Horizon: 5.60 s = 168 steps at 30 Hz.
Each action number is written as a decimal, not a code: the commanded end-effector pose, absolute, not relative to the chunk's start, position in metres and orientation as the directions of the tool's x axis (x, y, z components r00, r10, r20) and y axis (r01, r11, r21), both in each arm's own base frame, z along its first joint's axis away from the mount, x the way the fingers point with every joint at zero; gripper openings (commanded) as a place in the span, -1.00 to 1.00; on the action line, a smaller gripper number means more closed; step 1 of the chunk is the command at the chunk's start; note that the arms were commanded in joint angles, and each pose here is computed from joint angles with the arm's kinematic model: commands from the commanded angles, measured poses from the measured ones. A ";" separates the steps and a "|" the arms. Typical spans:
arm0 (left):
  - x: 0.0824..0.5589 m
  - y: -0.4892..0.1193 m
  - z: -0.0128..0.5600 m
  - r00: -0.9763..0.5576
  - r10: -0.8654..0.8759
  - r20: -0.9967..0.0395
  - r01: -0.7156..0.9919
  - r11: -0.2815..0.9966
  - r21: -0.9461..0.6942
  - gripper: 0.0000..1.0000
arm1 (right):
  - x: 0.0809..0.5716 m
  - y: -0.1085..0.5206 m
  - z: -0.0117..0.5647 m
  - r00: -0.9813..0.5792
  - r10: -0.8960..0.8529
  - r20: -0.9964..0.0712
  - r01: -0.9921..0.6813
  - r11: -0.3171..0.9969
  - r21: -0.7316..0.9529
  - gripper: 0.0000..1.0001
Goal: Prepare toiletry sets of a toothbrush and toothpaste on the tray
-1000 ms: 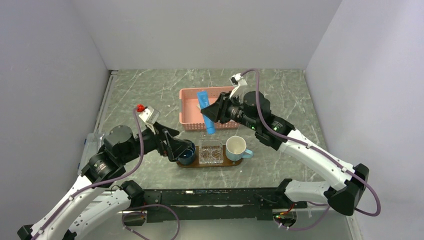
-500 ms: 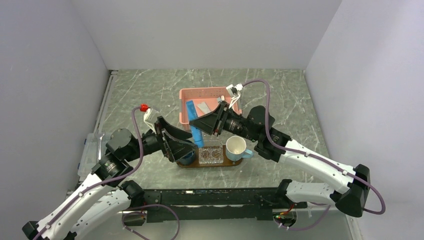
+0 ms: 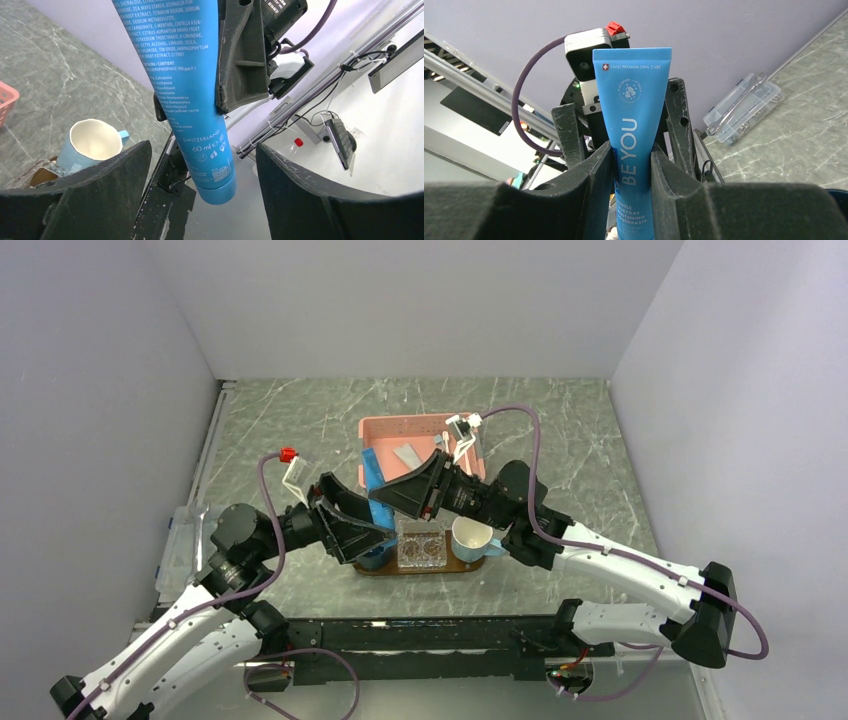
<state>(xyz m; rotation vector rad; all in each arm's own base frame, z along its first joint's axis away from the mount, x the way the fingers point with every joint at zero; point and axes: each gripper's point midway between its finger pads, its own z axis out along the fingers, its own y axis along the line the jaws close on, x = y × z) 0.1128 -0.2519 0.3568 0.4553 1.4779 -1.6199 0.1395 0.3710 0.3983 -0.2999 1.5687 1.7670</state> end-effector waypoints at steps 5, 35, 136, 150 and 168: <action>0.103 -0.251 0.377 -0.510 -0.372 -0.776 0.832 0.018 -0.555 0.34 | 0.138 0.366 0.423 -0.661 0.438 -0.609 -0.689 -0.033 0.724 -0.34; 0.138 -0.235 0.298 -0.516 -0.086 -0.852 0.754 0.428 -0.499 -0.75 | 0.166 0.332 0.387 -0.516 0.353 -0.780 -0.690 0.368 0.623 0.16; 0.079 -0.234 0.247 -0.248 0.482 -0.840 0.871 0.491 0.024 0.54 | 0.134 0.332 0.276 -0.828 -0.168 -0.535 -0.550 0.430 0.716 -1.00; 0.091 -0.225 0.251 -0.265 0.395 -0.880 0.824 0.566 0.005 0.97 | 0.157 0.292 0.319 -0.688 -0.159 -0.708 -0.654 0.559 0.510 -1.00; 0.156 -0.186 0.250 -0.459 0.241 -0.855 0.614 0.782 -0.109 0.98 | 0.196 0.277 0.324 -0.473 -0.325 -0.819 -0.713 0.687 0.139 -1.00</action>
